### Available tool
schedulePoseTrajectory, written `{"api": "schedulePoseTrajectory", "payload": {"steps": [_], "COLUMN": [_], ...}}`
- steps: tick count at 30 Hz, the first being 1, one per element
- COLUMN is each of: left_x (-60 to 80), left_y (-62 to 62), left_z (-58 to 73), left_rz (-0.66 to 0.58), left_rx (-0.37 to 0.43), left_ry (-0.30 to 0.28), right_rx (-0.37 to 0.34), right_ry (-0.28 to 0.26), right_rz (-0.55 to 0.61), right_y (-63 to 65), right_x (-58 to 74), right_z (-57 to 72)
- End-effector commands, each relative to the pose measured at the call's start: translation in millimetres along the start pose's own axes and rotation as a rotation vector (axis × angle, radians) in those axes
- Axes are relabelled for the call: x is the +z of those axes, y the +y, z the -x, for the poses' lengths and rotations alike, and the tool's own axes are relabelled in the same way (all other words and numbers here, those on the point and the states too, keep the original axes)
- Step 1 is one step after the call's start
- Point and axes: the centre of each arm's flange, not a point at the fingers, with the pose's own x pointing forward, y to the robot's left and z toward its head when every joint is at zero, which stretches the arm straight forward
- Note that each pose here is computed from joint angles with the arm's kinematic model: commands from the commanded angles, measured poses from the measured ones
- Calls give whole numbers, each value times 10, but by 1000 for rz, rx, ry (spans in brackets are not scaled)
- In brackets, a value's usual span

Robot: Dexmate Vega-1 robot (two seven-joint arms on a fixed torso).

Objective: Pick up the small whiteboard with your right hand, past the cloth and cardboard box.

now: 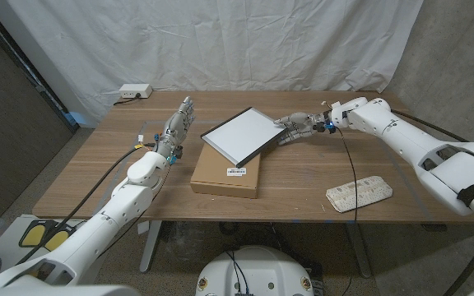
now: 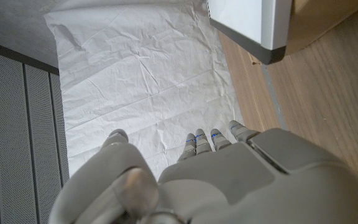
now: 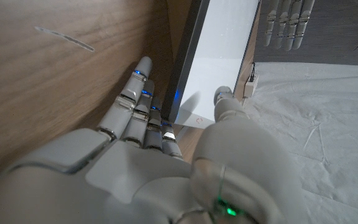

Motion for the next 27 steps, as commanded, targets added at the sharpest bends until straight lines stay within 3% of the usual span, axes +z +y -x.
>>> {"api": "schedulePoseTrajectory", "payload": {"steps": [1, 27], "left_x": [-21, -51], "left_y": [-2, -41], "left_z": [-6, -52], "left_rz": [7, 9], "left_rx": [4, -7], "left_ry": [-1, 13], "right_rx": [0, 23], "right_ry": [22, 79], "right_rz": [16, 44], "right_y": [12, 3], "right_x": [-17, -33], "right_z": [-55, -107]}}
